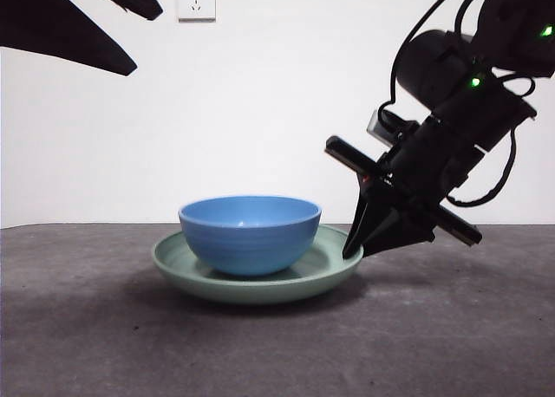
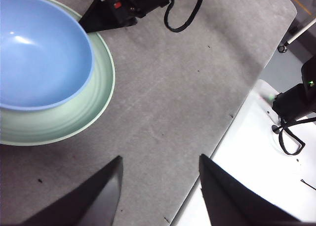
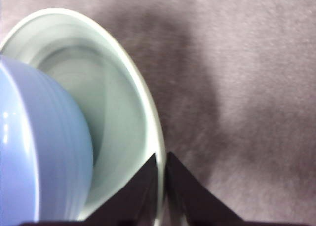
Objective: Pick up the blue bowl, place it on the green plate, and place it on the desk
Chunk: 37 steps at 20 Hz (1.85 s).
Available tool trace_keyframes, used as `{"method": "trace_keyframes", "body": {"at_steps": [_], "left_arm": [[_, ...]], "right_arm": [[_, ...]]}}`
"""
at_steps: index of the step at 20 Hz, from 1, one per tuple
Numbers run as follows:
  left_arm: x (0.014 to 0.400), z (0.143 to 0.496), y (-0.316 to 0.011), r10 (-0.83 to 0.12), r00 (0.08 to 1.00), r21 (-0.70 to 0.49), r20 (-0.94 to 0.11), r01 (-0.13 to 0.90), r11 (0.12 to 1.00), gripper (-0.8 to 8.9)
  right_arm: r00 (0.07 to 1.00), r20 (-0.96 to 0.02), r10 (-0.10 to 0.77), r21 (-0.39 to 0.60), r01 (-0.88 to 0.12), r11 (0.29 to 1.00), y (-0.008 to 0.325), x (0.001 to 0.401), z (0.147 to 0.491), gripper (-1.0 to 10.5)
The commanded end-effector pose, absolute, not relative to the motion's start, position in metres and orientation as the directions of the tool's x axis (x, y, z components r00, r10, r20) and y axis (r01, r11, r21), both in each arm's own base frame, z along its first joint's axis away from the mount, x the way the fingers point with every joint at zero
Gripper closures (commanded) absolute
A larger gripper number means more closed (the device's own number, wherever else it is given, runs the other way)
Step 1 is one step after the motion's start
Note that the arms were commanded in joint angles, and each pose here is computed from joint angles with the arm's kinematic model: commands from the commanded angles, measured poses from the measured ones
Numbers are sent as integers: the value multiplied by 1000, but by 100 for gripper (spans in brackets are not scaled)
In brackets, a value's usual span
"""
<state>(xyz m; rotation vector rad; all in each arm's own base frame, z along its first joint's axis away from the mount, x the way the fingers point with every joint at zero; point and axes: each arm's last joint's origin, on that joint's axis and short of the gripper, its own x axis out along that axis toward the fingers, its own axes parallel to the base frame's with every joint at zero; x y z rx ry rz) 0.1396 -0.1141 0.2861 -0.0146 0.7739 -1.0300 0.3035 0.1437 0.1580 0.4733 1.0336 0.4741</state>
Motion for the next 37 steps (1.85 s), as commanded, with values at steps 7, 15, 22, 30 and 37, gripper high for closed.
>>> {"method": "trace_keyframes", "body": {"at_steps": [7,15,22,30,37], "left_arm": [[139,287,-115,-773,266,-362,-576,765,533,564],[139,287,-115,-773,266,-361,-576,765,533,564],[139,287,-115,-773,267,-361,-576,765,533,564],[139,287,-115,-775,271,-358,-571,768,532,564],[139,287,-115,-775,271,-358,-571,767,532,564]], "right_arm": [[420,-704,573,578,-130,806,147,306,154,937],[406,-717,566,573,-120,811,146,304,153,785],[498,-692,523,511,-174,842,136,288,198,783],[541,-577,612,428,-438,790,113,210,292,783],[462,-603,650,356,-574,737,104,151,312,783]]}}
